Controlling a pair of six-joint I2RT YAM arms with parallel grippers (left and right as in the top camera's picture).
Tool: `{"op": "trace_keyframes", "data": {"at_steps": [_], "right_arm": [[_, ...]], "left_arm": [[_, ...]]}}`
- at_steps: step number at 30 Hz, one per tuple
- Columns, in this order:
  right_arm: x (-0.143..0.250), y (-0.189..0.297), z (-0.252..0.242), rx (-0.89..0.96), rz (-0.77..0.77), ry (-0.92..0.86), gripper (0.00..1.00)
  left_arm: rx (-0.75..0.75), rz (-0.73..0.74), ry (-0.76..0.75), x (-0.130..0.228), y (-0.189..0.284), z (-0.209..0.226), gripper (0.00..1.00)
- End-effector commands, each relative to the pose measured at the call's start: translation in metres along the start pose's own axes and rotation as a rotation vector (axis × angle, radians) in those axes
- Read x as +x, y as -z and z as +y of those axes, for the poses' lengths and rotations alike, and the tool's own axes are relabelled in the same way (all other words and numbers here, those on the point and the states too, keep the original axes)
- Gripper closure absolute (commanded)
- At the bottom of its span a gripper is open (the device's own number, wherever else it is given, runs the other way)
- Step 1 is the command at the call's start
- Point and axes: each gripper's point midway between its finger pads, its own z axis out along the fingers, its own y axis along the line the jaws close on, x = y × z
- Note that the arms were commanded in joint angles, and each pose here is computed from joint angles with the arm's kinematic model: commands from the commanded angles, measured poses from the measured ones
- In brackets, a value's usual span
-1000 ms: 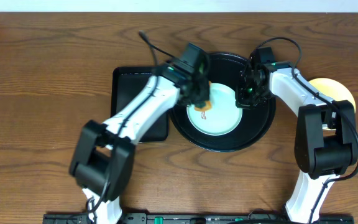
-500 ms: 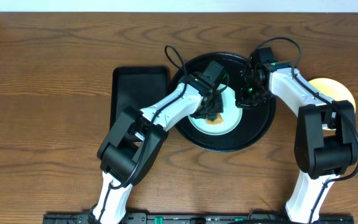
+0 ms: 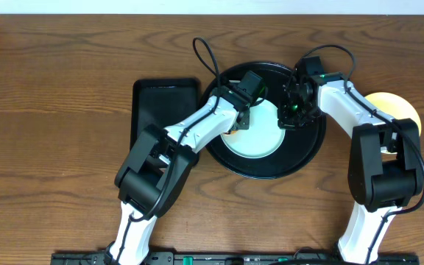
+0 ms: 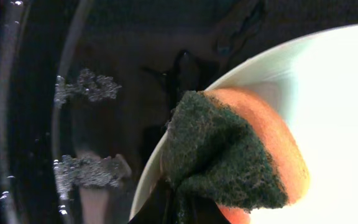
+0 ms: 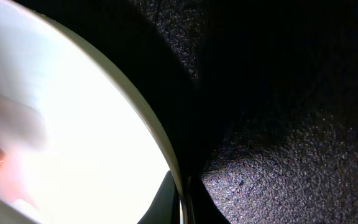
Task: Clean dirty plates on tray and stack at the side
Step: 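Scrub the green plate with the sponge while right gripper holds rim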
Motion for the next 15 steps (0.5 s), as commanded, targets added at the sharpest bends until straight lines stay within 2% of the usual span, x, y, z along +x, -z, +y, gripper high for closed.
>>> {"op": "trace_keyframes", "data": {"at_steps": [1, 6, 12, 15], "right_arm": [[0.000, -0.011, -0.027, 0.127, 0.004, -0.019, 0.99], [0.000, -0.011, -0.027, 0.127, 0.004, -0.019, 0.99], [0.000, -0.011, -0.027, 0.127, 0.004, -0.019, 0.99], [0.001, -0.011, -0.027, 0.127, 0.005, -0.019, 0.99]], "left_arm": [[0.147, 0.119, 0.154, 0.016, -0.019, -0.019, 0.92], [0.393, 0.208, 0.220, 0.023, -0.004, -0.072, 0.93], [0.408, 0.239, 0.188, 0.040, 0.002, -0.088, 0.92], [0.353, 0.249, 0.165, 0.046, -0.001, -0.077, 0.93]]}}
